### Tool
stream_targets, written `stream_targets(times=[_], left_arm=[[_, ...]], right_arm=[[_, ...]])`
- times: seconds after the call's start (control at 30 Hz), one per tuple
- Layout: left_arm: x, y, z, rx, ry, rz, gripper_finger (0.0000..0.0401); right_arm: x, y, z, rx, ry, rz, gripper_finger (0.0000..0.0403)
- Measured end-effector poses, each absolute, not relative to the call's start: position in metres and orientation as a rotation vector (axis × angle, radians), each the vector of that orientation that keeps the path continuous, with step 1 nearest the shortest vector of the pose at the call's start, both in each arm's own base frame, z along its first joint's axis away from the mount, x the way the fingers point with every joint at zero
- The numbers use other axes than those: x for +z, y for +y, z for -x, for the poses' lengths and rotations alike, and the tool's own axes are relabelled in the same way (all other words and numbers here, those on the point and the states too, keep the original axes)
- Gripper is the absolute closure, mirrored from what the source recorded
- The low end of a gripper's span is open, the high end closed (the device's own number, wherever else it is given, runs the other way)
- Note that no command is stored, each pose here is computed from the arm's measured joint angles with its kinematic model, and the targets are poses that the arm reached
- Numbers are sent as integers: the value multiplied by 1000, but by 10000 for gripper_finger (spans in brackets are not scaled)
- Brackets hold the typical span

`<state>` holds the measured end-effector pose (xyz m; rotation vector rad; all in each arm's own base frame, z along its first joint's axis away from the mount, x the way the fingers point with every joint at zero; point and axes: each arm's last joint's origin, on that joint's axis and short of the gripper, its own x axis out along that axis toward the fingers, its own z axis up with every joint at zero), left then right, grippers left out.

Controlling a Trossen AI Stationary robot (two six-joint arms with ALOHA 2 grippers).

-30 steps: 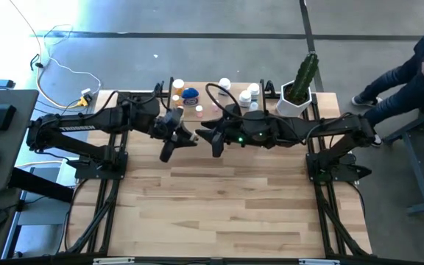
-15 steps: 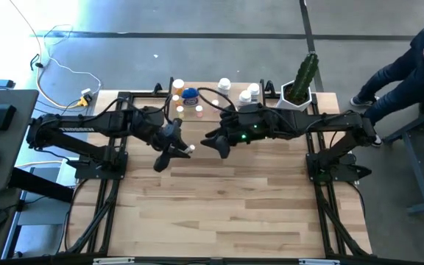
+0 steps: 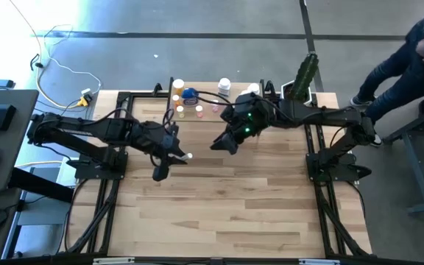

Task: Pick and place medicine bottles onto shelf by color
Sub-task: Put the white yellow pill bottle on the shelf

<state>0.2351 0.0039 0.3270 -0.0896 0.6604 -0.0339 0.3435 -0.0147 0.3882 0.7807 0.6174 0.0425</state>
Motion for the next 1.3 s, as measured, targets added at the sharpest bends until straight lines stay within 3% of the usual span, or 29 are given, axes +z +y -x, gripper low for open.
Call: stream_targets(times=[0.33, 0.6, 1.0, 1.3], left_arm=[[320, -18, -234, -23, 730, -2, 325], [303, -28, -244, -21, 828, 72, 325], [276, -34, -264, -50, 962, 120, 325], [279, -37, -269, -106, 914, 173, 325]], right_arm=[[381, -35, -344, 124, 678, -834, 208], [364, -36, -359, 116, 728, -846, 208], [347, -3, -390, 223, 683, -763, 208], [333, 24, -401, 263, 673, -556, 208]])
